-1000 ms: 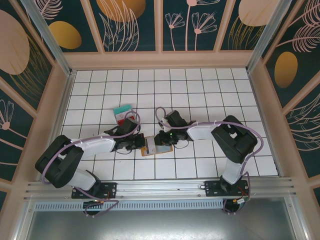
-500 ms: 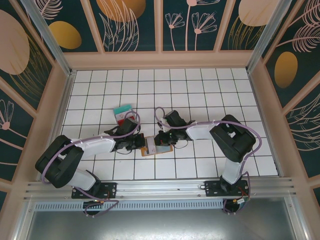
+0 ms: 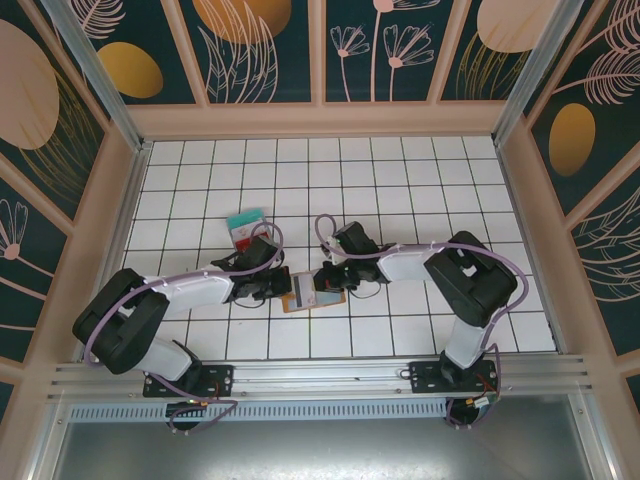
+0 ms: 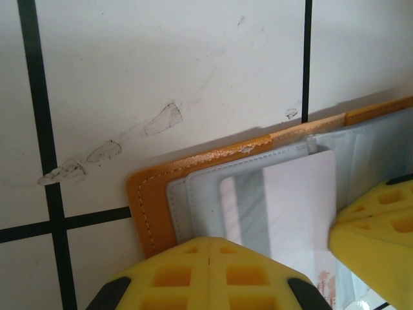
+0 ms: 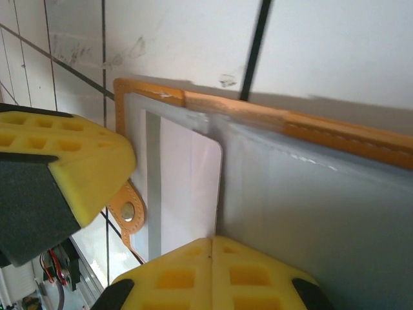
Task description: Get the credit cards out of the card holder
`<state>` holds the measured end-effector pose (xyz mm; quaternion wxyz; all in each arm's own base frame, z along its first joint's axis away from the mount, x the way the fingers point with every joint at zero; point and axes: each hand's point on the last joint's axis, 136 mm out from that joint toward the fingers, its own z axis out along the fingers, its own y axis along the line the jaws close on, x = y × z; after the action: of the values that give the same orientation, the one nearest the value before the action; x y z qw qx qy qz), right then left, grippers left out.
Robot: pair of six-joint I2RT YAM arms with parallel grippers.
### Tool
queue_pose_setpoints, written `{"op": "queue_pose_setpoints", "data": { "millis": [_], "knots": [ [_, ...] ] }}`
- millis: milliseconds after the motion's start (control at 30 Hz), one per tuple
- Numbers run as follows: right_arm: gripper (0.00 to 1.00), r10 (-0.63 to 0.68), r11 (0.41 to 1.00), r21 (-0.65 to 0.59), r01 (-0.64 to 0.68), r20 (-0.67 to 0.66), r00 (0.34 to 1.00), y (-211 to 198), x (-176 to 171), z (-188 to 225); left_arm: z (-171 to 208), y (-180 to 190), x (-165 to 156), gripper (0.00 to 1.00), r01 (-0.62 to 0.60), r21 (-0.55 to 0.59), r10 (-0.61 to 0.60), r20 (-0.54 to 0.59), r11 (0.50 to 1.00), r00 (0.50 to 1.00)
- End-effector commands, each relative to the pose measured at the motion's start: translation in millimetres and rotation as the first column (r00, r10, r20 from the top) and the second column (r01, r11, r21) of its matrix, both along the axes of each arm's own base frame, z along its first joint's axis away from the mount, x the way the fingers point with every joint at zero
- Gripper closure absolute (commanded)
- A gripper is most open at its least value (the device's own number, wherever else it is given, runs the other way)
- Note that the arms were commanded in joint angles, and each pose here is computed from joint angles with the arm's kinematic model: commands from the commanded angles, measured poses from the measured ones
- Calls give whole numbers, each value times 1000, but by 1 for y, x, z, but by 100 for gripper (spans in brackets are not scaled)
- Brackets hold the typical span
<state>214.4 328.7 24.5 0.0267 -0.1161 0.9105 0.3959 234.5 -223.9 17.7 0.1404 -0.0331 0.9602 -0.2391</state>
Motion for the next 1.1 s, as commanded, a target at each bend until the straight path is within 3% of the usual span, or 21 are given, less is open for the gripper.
{"op": "queue_pose_setpoints", "data": {
  "millis": [0,667,733,867,967,1067],
  "knots": [
    [100,-26,1000,-11,26,3,1000,-10,0,1,-18,20,-11,100,-9,105,14,-46,994,999],
    [100,-95,995,30,93,86,992,-60,18,41,10,3,-1,100,13,16,-13,13,1000,1000],
    [100,-100,995,40,97,95,990,-63,20,47,18,-1,2,92,12,-5,-12,22,1000,1000],
    [100,-100,993,71,91,135,986,-63,25,65,47,-16,13,61,-8,-102,14,64,995,998],
    [100,-118,989,110,99,188,975,-60,31,86,78,-30,24,53,-34,-221,60,111,975,992],
    [100,-176,974,181,138,215,961,-66,43,109,109,-43,32,52,-49,-364,106,140,930,984]
  ]
}}
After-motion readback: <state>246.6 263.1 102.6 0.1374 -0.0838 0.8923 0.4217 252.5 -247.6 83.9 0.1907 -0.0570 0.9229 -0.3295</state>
